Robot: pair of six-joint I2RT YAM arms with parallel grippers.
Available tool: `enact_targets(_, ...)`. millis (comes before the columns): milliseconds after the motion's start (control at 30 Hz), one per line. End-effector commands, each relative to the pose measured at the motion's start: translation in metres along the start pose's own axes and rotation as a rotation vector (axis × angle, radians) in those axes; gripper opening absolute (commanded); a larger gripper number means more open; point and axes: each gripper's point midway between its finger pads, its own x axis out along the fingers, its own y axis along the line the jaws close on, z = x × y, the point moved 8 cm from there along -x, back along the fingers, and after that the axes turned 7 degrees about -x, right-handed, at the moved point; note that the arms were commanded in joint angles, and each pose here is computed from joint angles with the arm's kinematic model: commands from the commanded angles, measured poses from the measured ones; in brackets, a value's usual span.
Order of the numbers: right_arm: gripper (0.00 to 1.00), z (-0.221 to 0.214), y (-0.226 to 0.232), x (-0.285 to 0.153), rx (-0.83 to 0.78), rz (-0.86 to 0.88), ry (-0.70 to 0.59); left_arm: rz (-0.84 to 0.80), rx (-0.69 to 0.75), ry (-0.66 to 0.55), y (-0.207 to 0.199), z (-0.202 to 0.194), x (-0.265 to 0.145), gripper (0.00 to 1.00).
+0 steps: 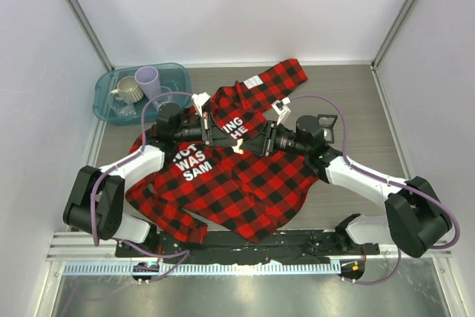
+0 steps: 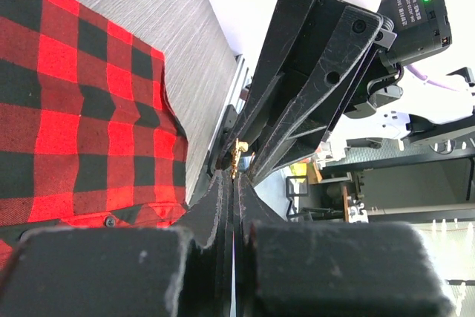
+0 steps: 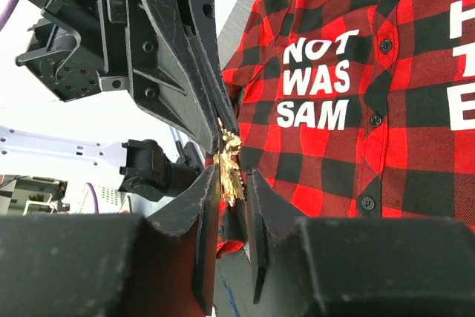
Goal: Remove the brooch from the garment
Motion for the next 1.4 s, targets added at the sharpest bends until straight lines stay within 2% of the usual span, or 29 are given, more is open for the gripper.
enact_targets(0,0.23,0.007,0.006,0.002,-0.050,0.021,-0.026,-0.019,0.110,-0.036,-0.022,0.009,-0.002,0.00)
enact_targets(367,0.20,0.004,0.006,0.006,-0.022,0.043,-0.031,0.022,0.246,-0.043,-0.037,0.000,-0.003,0.00)
enact_targets(567,0.24,0.004,0.006,0.006,-0.025,0.051,-0.029,0.035,0.251,-0.036,-0.037,-0.001,-0.002,0.00)
enact_targets(1000,0.21,0.004,0.006,0.007,-0.026,0.065,-0.009,0.038,0.291,-0.022,-0.042,-0.005,-0.002,0.00)
enact_targets(1367,0.24,0.003,0.009,0.009,-0.031,0.096,0.015,0.039,0.322,0.011,-0.045,-0.010,0.001,0.00)
